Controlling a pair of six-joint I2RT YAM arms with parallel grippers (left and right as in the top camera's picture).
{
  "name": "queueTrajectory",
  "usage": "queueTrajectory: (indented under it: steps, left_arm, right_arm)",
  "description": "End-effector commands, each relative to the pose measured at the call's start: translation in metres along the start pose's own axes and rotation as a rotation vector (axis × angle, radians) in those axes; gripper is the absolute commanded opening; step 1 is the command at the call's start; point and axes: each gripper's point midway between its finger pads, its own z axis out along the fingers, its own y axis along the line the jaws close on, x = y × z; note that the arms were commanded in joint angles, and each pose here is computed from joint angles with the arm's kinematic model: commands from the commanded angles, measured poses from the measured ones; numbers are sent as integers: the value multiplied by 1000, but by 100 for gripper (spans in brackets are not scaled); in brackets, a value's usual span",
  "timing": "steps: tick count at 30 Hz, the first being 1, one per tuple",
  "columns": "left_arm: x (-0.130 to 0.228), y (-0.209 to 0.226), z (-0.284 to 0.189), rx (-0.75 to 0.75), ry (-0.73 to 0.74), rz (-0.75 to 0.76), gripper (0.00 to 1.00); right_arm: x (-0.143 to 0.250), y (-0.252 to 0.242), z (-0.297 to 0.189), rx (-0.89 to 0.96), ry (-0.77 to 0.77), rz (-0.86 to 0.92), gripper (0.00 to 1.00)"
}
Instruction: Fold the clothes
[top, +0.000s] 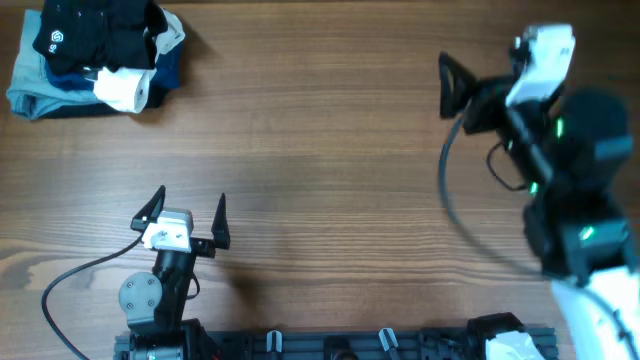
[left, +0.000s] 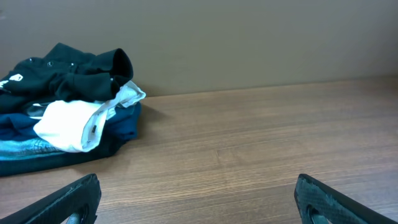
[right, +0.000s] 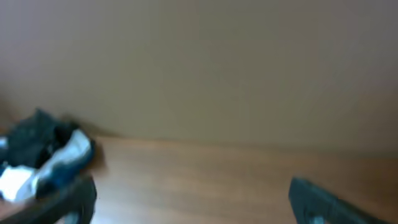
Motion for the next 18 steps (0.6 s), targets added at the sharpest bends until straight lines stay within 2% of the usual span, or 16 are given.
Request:
queueTrajectory:
  steps: [1, 5, 9, 18]
  left_arm:
    - [1, 3, 0, -15, -1, -10, 100]
    - [1, 3, 0, -15, -1, -10, 100]
    - [1, 3, 0, -15, -1, -10, 100]
    - [1, 3, 0, -15, -1, -10, 100]
  right_arm:
    - [58, 20, -12, -142, -39, -127, 100]
    - [113, 20, -37, -155, -145, -187, 100]
    - [149, 19, -66, -142, -237, -245, 100]
    - [174, 8, -81, -96, -290, -243, 100]
